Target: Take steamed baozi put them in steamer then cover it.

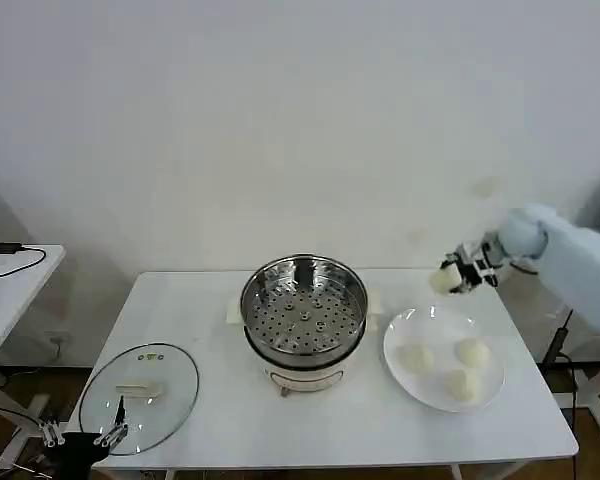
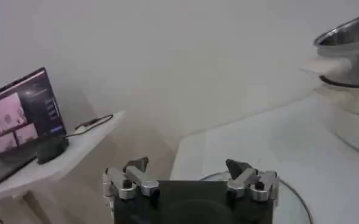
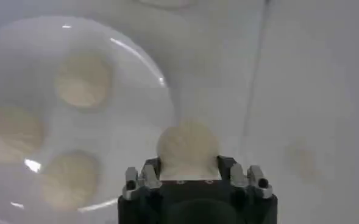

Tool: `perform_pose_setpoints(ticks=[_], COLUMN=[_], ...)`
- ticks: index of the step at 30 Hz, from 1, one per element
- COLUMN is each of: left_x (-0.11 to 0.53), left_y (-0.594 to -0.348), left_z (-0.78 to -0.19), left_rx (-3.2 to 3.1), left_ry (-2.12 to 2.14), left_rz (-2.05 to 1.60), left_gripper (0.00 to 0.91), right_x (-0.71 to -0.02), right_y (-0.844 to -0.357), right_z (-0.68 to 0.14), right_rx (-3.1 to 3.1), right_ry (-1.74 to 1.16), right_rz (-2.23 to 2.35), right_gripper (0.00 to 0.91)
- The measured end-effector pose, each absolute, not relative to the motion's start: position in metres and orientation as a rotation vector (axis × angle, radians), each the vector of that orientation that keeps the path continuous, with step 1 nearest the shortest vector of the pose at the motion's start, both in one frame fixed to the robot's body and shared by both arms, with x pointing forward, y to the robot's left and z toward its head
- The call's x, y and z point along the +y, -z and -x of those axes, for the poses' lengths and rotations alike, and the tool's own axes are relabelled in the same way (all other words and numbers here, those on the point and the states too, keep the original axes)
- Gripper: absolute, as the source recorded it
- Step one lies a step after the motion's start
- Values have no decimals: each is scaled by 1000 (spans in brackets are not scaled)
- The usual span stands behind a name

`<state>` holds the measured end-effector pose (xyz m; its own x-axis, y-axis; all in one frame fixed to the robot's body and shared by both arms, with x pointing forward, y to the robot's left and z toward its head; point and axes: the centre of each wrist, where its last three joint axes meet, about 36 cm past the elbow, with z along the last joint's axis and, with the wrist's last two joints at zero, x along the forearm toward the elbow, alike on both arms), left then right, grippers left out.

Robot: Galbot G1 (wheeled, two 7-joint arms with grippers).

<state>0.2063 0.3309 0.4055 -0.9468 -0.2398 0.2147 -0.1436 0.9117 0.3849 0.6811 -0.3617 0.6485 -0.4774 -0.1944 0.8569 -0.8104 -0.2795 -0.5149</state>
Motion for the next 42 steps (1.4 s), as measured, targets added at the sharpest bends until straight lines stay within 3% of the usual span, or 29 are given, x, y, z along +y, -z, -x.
perform_pose_setpoints(ticks=[11,22,42], left_x=[333,340,341], left_y=[-412,-423,-418], left_z=[-211,-215,-212], left_rx=[-2825,-2833,-2818], left_ry=[538,532,504], left_rz=[-281,-289,-299], left_gripper=[907,907,907], right_x=[-246,-132,-81], right_y=[-690,-668,-598], right_z=[-695,-682,-695], right_rx=[-1459,-1171,-726], right_ry=[-1993,-2178,-2430], right_rz=[-1485,-1793,-2005], right_gripper=[625,625,625])
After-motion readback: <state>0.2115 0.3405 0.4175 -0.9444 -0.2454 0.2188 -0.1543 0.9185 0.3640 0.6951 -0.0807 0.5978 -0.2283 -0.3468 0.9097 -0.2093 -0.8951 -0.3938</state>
